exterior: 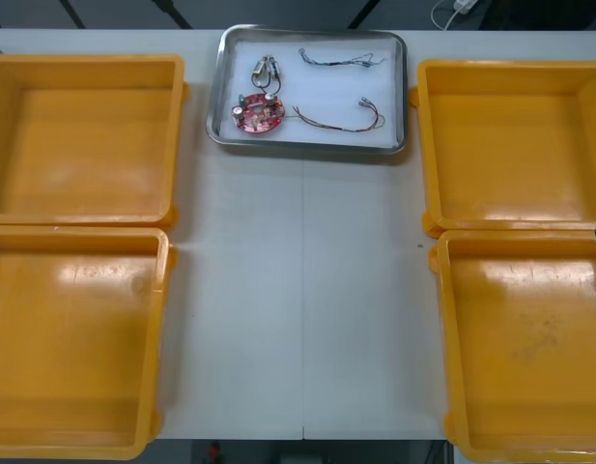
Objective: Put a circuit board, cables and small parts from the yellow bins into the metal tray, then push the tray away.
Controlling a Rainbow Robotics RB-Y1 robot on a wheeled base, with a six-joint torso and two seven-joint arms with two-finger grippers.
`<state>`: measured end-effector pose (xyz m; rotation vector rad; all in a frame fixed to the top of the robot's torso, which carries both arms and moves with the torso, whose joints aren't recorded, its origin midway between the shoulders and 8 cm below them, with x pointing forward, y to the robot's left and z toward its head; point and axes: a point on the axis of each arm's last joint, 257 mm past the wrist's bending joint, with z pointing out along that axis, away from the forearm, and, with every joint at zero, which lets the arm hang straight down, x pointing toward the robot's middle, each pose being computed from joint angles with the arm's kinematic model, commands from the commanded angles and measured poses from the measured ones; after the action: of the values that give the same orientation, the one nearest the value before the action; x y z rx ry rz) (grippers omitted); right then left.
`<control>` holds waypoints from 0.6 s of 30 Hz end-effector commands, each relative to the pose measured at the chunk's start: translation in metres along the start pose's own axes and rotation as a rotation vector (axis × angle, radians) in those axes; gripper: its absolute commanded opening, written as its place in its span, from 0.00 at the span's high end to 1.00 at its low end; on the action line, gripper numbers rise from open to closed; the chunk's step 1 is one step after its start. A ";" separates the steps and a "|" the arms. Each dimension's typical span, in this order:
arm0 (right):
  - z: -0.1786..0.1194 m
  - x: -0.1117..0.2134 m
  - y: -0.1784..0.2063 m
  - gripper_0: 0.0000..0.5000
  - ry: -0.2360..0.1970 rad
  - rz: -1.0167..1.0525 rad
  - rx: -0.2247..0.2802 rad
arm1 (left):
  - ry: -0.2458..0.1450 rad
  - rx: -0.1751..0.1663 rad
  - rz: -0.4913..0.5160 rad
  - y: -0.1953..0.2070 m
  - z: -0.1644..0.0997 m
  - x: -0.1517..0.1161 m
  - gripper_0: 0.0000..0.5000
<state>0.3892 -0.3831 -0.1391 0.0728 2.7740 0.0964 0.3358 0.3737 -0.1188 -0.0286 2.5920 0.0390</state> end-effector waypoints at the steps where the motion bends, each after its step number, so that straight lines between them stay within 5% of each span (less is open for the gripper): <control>1: -0.010 0.002 -0.002 0.00 -0.027 -0.011 0.034 | 0.003 0.016 0.064 -0.008 0.002 0.006 0.00; 18: -0.006 0.017 0.014 0.00 -0.012 -0.050 0.036 | 0.003 0.016 0.064 -0.008 0.002 0.006 0.00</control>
<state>0.3727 -0.3684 -0.1449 -0.0199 2.7862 0.0319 0.3358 0.3737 -0.1188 -0.0285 2.5920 0.0390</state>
